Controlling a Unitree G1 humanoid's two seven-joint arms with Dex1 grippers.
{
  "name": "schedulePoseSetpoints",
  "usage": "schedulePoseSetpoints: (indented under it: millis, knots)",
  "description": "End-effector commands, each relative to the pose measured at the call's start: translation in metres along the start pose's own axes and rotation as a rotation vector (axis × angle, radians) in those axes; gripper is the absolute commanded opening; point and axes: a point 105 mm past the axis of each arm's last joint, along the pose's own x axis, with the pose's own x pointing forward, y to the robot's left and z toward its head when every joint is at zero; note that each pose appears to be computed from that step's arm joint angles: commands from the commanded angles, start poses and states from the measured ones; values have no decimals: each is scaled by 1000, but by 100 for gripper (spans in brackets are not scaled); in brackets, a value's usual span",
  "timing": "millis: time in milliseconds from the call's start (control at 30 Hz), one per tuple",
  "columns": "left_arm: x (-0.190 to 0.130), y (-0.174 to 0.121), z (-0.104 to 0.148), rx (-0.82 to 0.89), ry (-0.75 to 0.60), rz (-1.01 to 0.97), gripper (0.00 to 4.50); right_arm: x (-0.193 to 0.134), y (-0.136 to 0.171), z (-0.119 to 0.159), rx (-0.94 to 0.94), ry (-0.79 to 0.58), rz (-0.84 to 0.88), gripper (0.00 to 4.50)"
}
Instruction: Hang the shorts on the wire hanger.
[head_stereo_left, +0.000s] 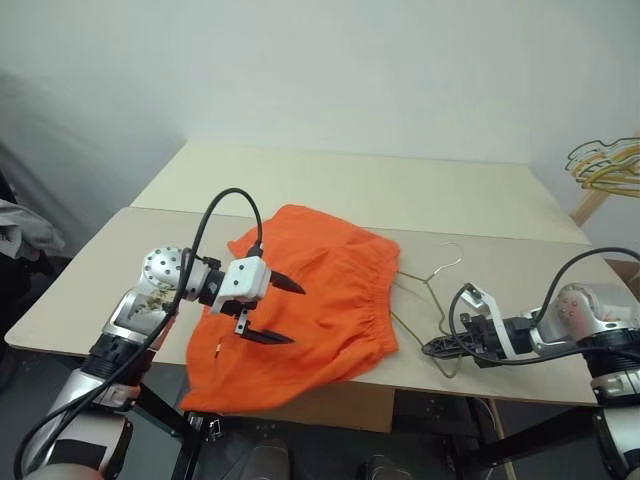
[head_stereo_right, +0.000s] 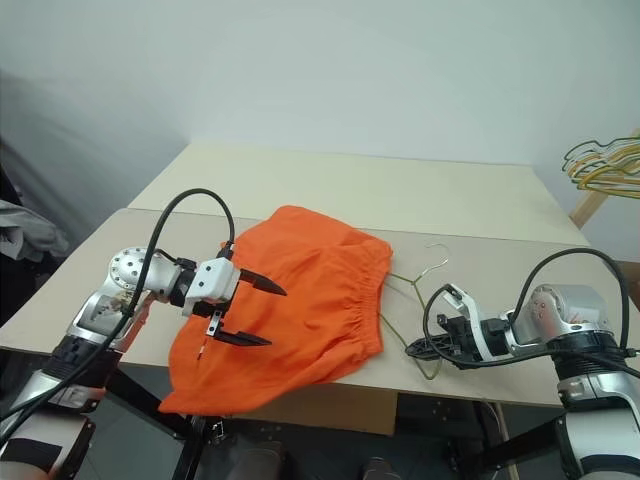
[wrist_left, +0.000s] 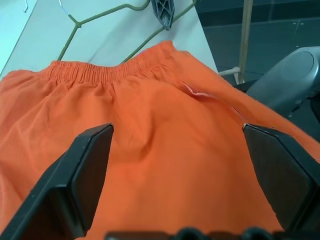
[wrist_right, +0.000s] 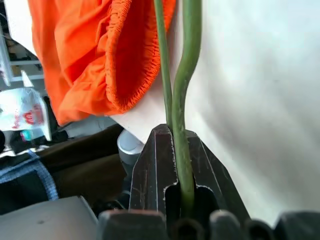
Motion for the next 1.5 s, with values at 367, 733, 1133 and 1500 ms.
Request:
schedulePoseSetpoints:
  millis: [367,733,1133,1500]
  knots:
    - [-9,4,12,59,0,17,448,5,13,11,8,-28,70,0]
    - [-12,-1,11,56,6,-8,448,-1,67,-65,-242,290,265,0]
    - [-9,1,11,78,6,-61,448,-25,23,-58,-51,158,66,0]
    - [-9,3,13,91,5,-77,448,-11,8,-26,57,-49,123,0]
